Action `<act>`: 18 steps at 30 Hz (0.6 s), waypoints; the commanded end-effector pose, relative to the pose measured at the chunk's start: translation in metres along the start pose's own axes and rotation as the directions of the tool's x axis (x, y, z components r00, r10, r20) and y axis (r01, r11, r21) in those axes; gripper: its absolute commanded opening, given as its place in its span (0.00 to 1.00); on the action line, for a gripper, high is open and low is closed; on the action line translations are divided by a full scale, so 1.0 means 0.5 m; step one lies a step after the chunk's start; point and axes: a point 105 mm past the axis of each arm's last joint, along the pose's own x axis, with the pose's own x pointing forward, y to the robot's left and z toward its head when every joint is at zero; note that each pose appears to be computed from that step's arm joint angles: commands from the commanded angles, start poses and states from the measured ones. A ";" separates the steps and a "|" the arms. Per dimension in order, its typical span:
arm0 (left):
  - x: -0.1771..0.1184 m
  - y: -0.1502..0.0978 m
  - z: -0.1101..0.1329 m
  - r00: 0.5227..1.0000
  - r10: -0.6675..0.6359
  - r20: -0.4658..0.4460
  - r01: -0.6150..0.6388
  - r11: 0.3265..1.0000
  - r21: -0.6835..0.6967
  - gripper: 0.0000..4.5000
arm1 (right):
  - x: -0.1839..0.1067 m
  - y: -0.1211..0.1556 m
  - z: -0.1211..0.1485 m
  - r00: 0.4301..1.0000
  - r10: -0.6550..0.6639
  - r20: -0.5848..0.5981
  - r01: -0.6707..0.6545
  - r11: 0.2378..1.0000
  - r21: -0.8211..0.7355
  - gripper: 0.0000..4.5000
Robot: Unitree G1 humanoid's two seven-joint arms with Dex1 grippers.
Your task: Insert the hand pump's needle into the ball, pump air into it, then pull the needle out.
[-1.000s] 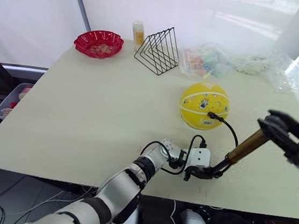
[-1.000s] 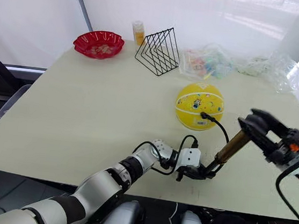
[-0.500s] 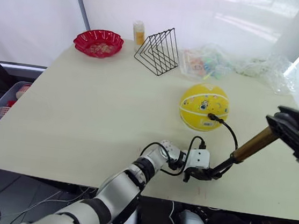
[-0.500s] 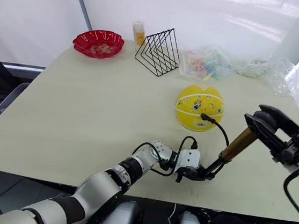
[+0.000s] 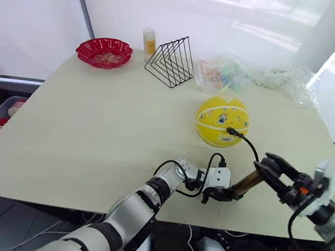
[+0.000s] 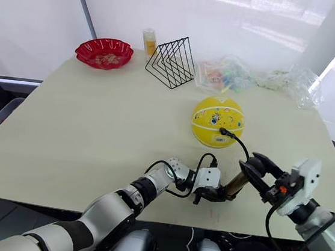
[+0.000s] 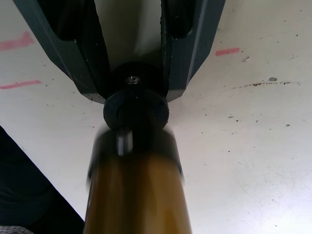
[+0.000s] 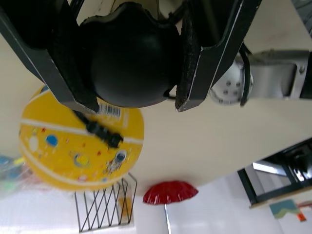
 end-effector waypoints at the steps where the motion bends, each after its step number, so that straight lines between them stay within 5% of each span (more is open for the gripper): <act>1: -0.006 -0.084 -0.123 0.967 -0.154 -0.203 0.124 0.980 -0.154 0.23 | -0.014 -0.010 -0.020 0.997 -0.026 -0.067 0.025 1.000 -0.007 0.44; 12: -0.001 -0.088 -0.120 0.965 -0.167 -0.200 0.138 0.979 -0.150 0.23 | -0.066 0.006 0.283 0.959 0.038 0.280 0.025 0.976 -0.217 0.44; 18: 0.001 -0.089 -0.119 0.965 -0.168 -0.200 0.140 0.979 -0.149 0.23 | -0.094 0.024 0.382 0.931 0.060 0.360 0.038 0.965 -0.260 0.44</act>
